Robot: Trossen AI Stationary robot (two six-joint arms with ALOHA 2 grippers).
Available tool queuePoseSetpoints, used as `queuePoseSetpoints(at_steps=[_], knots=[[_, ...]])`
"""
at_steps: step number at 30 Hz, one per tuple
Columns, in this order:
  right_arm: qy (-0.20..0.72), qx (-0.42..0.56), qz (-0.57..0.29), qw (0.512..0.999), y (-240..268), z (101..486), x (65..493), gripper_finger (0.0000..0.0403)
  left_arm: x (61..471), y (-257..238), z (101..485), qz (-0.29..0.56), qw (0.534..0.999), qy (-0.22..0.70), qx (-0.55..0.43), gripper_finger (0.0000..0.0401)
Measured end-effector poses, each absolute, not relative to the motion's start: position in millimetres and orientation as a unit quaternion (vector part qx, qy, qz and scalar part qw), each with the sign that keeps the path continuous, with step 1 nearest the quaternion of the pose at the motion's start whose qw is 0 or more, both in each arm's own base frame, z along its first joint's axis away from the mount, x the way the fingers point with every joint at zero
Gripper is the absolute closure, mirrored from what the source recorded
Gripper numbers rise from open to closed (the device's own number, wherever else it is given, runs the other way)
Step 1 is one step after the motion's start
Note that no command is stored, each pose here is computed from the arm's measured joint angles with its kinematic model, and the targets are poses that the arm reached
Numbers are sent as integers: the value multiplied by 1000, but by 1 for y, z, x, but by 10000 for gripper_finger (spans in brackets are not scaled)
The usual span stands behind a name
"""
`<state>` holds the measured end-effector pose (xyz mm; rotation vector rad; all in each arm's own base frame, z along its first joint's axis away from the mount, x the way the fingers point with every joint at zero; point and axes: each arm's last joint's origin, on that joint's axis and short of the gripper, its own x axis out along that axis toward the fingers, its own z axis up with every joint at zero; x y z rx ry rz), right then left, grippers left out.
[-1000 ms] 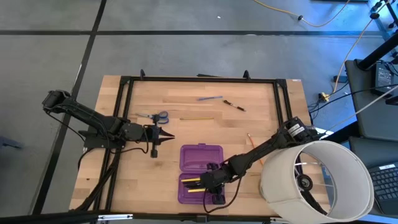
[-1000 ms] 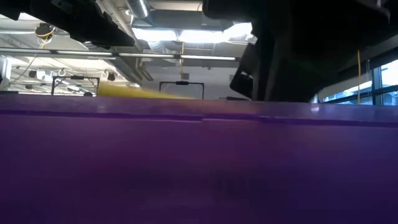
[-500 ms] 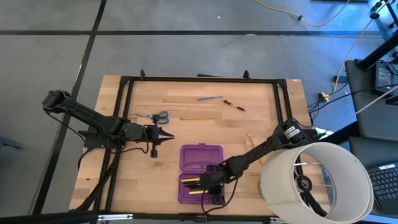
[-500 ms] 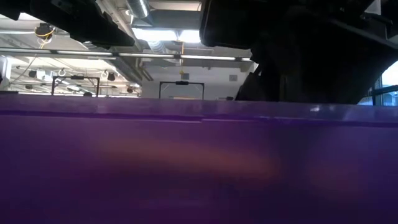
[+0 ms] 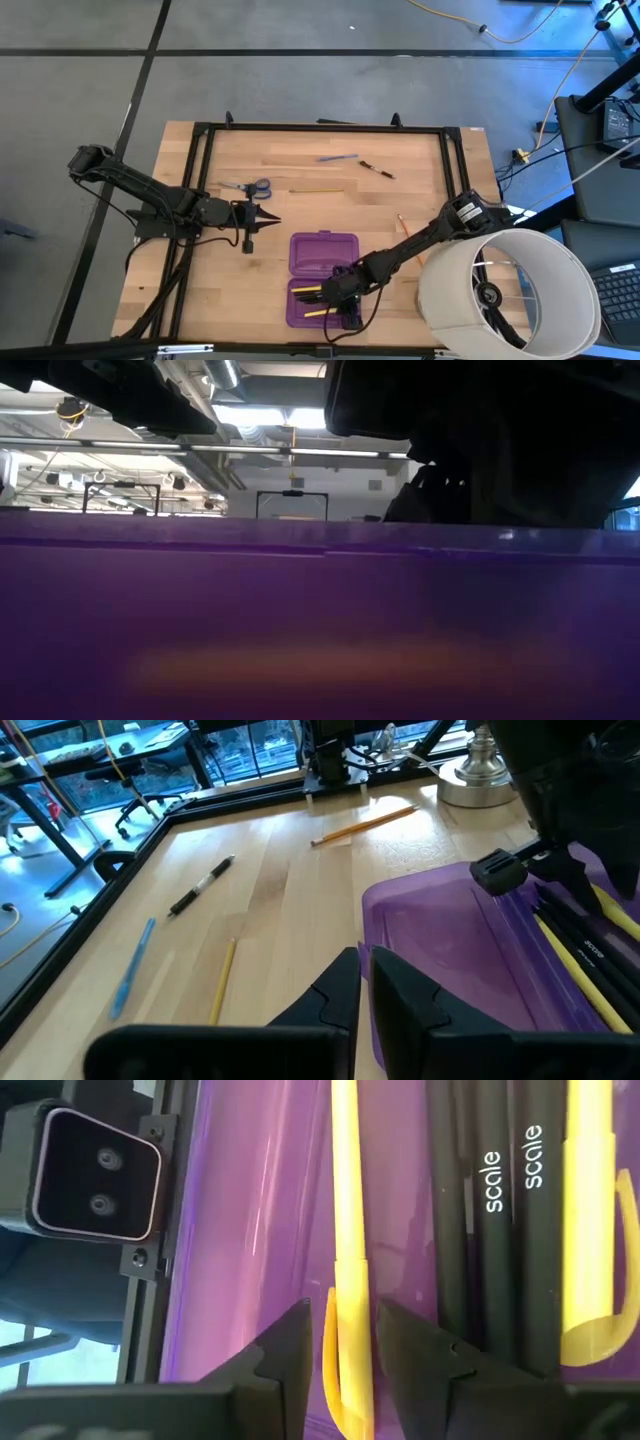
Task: Pick & place school supplies into a supply box
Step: Put the orange pencil into the violet supply box
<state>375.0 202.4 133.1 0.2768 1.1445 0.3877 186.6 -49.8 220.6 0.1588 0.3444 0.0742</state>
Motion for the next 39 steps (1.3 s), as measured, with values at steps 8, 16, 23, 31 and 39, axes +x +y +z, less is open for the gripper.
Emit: queuePoseSetpoints(at_steps=[8, 16, 23, 31, 39], knots=[[514, 141, 178, 827, 189, 163, 375, 280, 187, -50, 221, 37, 981, 171, 79, 380], [507, 121, 129, 843, 173, 196, 365, 280, 187, -50, 221, 37, 981, 171, 78, 381], [569, 102, 31, 815, 154, 196, 350, 280, 187, -50, 221, 37, 981, 171, 78, 379], [610, 98, -6, 786, 136, 195, 344, 280, 187, -50, 221, 38, 982, 171, 74, 381], [594, 131, -17, 793, 112, 199, 333, 280, 186, -50, 220, 39, 982, 172, 67, 377]])
